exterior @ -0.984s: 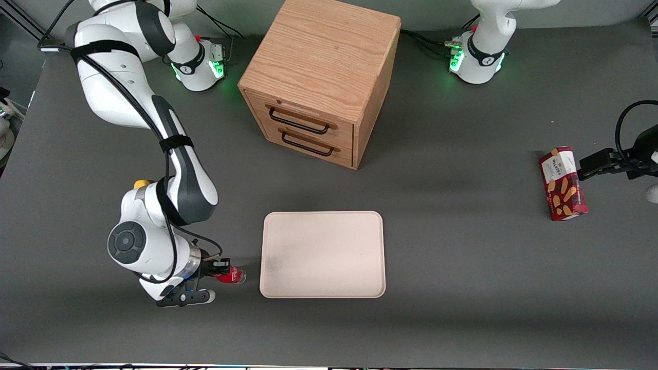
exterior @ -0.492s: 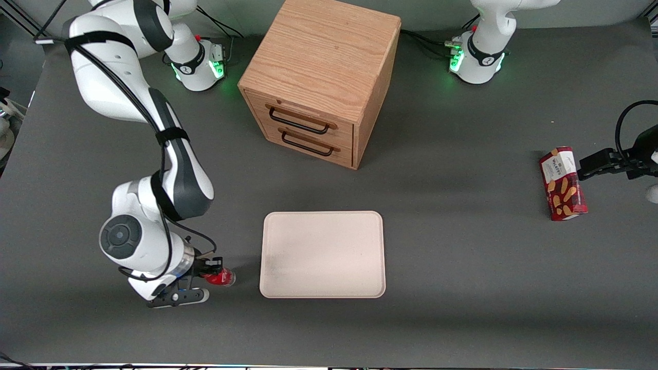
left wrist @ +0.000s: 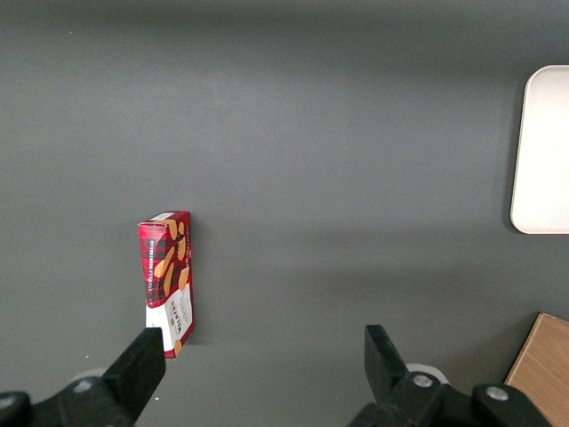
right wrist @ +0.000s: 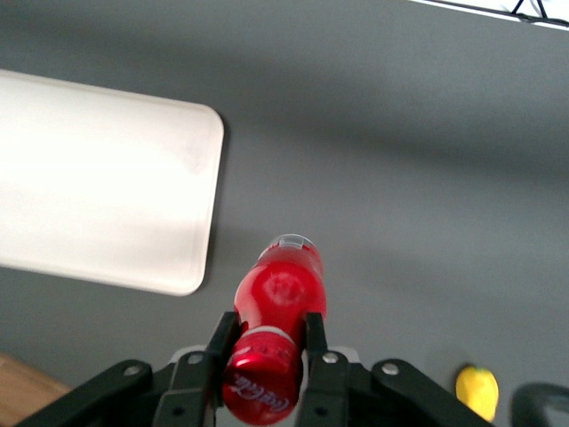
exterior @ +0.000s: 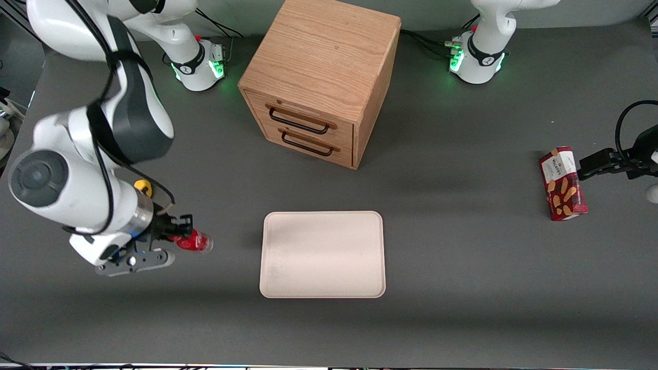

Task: Place coke bottle on tray
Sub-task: 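Lift the bottle and carry it over the white tray's edge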

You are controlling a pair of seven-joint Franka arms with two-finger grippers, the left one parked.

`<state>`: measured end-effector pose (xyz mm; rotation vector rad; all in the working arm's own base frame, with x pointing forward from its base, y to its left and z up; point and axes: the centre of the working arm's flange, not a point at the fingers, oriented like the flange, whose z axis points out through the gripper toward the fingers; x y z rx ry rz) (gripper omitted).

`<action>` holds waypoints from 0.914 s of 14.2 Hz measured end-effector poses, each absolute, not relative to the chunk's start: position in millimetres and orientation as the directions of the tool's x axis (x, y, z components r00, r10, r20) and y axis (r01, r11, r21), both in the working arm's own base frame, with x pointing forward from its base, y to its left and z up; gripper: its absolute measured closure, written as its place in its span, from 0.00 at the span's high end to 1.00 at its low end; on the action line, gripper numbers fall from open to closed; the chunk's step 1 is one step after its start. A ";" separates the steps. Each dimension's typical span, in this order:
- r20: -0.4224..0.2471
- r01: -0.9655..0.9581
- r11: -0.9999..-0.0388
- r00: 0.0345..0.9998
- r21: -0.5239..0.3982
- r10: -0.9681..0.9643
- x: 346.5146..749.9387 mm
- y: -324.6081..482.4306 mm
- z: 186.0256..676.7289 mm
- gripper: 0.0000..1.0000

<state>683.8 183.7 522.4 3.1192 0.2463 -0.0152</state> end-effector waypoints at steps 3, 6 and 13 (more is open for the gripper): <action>-0.006 0.191 -0.982 0.982 -0.007 0.191 660.9 198.2 566.9 0.35; 0.030 0.201 -0.979 0.979 -0.047 0.199 649.5 230.4 585.3 0.35; 0.084 0.135 -0.981 0.989 -0.138 0.124 666.8 287.0 541.5 0.35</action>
